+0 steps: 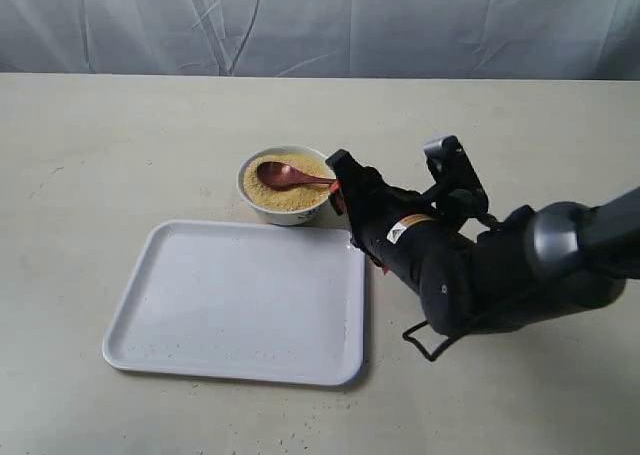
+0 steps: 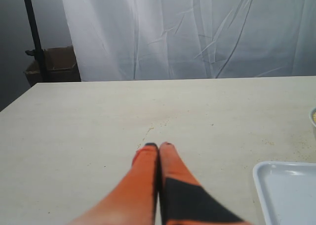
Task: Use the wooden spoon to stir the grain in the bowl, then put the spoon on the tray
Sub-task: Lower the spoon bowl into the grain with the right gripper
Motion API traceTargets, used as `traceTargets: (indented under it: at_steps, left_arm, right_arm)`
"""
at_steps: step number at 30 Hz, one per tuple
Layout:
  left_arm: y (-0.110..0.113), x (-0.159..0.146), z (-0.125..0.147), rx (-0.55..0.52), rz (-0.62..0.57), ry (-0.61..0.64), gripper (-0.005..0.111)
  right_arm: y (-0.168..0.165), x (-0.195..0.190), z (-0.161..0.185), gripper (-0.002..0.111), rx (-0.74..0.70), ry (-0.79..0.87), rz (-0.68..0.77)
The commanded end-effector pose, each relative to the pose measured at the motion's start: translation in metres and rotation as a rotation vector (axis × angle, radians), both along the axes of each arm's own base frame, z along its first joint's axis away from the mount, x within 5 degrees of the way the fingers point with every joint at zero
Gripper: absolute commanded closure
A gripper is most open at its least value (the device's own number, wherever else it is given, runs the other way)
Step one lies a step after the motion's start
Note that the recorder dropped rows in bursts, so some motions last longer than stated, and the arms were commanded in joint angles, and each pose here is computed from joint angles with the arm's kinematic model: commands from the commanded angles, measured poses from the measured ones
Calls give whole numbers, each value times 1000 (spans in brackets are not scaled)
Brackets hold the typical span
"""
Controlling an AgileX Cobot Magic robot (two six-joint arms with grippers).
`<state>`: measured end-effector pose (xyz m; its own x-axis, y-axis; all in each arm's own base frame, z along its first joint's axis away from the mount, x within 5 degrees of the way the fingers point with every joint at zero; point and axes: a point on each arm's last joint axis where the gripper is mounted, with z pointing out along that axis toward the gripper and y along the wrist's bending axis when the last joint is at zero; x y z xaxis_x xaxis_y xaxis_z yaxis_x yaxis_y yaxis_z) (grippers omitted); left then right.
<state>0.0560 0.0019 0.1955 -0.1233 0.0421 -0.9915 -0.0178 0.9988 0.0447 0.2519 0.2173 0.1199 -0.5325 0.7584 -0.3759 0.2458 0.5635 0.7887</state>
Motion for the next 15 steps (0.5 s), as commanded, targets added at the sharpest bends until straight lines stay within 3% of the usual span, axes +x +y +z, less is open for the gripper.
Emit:
traceTargets:
  at_steps: [1,11,15]
  left_arm:
    - [0,0,-1,-6,1,-5,106]
    - [0,0,-1,-6,1,-5,106]
    - [0,0,-1,-6,1,-5,106]
  right_arm:
    - [5,18,-8,54,14,-20,-42]
    - [0,51,-15,54,59,-26,-147]
    - [-1,58,-12,59,86,-21,-199]
